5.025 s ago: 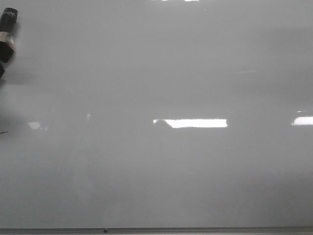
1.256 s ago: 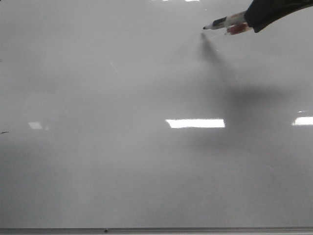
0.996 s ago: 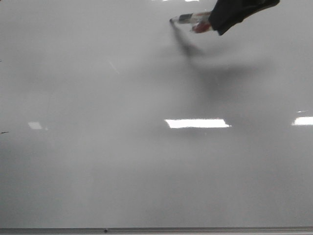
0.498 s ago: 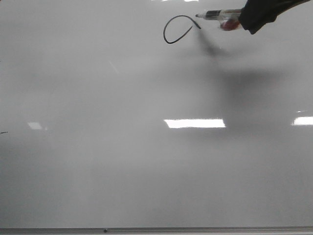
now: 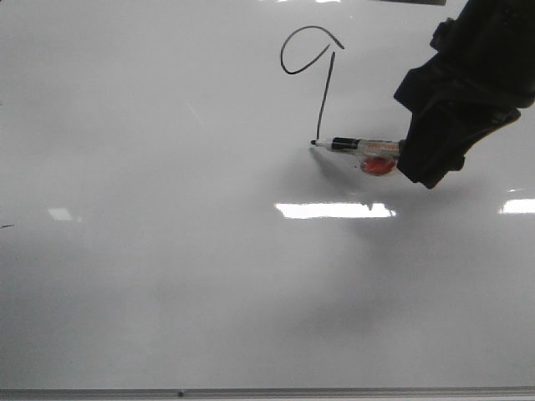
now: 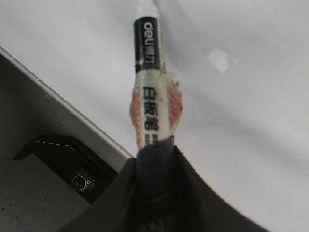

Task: Write number 9 on whiteboard

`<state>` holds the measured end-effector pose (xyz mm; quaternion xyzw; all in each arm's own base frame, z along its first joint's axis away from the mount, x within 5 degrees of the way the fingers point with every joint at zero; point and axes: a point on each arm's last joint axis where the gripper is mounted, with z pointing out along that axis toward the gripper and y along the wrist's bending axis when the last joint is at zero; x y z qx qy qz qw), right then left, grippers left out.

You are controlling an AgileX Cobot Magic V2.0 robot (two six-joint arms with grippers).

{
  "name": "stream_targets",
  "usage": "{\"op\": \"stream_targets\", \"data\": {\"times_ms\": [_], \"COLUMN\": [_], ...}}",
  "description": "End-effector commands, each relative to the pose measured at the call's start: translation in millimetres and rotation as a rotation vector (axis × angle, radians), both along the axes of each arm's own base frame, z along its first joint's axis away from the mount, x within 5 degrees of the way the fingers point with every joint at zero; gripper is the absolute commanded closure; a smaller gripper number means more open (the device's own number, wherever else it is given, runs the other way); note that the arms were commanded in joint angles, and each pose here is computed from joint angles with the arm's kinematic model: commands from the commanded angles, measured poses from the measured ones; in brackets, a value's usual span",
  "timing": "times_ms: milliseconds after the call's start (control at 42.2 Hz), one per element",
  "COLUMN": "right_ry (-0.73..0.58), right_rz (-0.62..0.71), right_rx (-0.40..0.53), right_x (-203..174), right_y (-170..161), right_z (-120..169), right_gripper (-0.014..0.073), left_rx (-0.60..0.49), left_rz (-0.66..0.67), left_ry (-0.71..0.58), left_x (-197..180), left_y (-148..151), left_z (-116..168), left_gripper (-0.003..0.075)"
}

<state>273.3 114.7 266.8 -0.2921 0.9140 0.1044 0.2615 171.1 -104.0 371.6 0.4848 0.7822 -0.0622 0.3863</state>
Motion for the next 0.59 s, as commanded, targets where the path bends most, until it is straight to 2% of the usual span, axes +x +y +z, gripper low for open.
{"op": "stream_targets", "data": {"times_ms": [0,190,284,403,569], "right_ry": [-0.134,-0.173,-0.172,-0.177,-0.151], "right_rz": [0.033,0.107,0.206,0.379,0.541], "right_rx": [0.039,0.055,0.022,-0.027,0.003], "right_x": [-11,-47,-69,-94,-115], "right_y": [2,0,-4,-7,-4], "right_z": [35,66,77,86,91], "right_gripper": [0.0672,0.0672,0.0672,0.0672,0.0672], "left_rx": [-0.078,-0.083,-0.083,-0.046,-0.014], "left_rz": [0.022,0.015,-0.019,-0.140,-0.322], "left_ry": [-0.074,-0.073,-0.066,-0.052,-0.001], "left_x": [-1,-1,-4,-8,-12], "left_y": [0,-2,-8,-26,-64], "left_z": [16,16,15,13,9], "left_gripper": [0.0269,0.0269,0.0269,0.0269,0.0269]}}
